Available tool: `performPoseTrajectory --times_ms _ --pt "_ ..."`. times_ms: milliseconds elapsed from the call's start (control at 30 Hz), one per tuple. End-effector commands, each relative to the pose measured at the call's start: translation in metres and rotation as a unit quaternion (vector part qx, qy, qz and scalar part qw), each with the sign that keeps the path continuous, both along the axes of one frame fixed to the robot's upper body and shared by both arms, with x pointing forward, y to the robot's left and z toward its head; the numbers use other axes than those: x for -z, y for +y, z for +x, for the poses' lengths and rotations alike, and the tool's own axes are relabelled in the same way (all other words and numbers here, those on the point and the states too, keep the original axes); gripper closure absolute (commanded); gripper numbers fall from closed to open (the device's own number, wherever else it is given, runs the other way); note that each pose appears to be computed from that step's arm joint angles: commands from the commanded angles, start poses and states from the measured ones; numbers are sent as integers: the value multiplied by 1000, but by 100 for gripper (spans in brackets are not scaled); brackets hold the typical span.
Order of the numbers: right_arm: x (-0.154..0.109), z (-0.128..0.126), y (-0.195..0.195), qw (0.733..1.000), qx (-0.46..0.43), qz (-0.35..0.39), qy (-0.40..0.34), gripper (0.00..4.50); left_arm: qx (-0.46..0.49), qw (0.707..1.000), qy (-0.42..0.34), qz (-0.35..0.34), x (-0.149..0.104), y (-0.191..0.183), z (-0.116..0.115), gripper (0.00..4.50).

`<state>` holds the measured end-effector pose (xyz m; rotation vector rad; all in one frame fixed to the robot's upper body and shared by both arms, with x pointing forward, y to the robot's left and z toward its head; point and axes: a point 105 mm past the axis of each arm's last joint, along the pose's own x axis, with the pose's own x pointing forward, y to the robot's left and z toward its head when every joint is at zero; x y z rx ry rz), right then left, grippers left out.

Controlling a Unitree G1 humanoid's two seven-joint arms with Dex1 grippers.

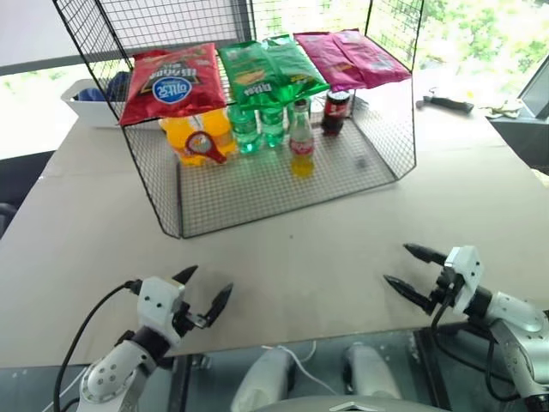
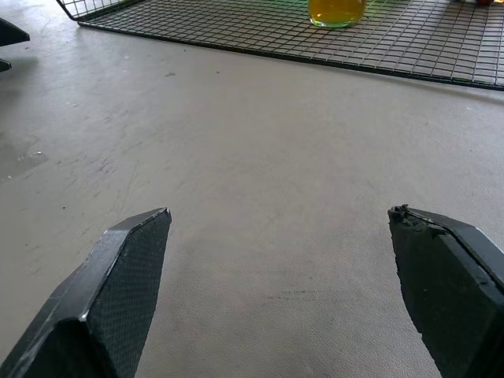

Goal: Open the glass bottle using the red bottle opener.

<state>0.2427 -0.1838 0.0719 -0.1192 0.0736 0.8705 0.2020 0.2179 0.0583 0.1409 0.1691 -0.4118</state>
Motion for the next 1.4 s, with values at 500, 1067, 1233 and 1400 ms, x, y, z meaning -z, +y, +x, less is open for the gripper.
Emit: performPoseTrajectory --times_ms 500,1067,1233,1400 --pt "-10 -2 3 1000 -2 4 -21 4 25 999 -21 -7 -14 2 3 0" --pt "-45 2 51 994 -65 23 -83 4 -18 990 -141 -22 -66 6 46 0" --pt "-73 5 79 988 -91 55 -115 4 -22 982 -181 -46 -89 -7 76 0" --pt "-105 10 110 978 -111 92 -154 4 -39 971 -232 -49 -121 -21 112 0"
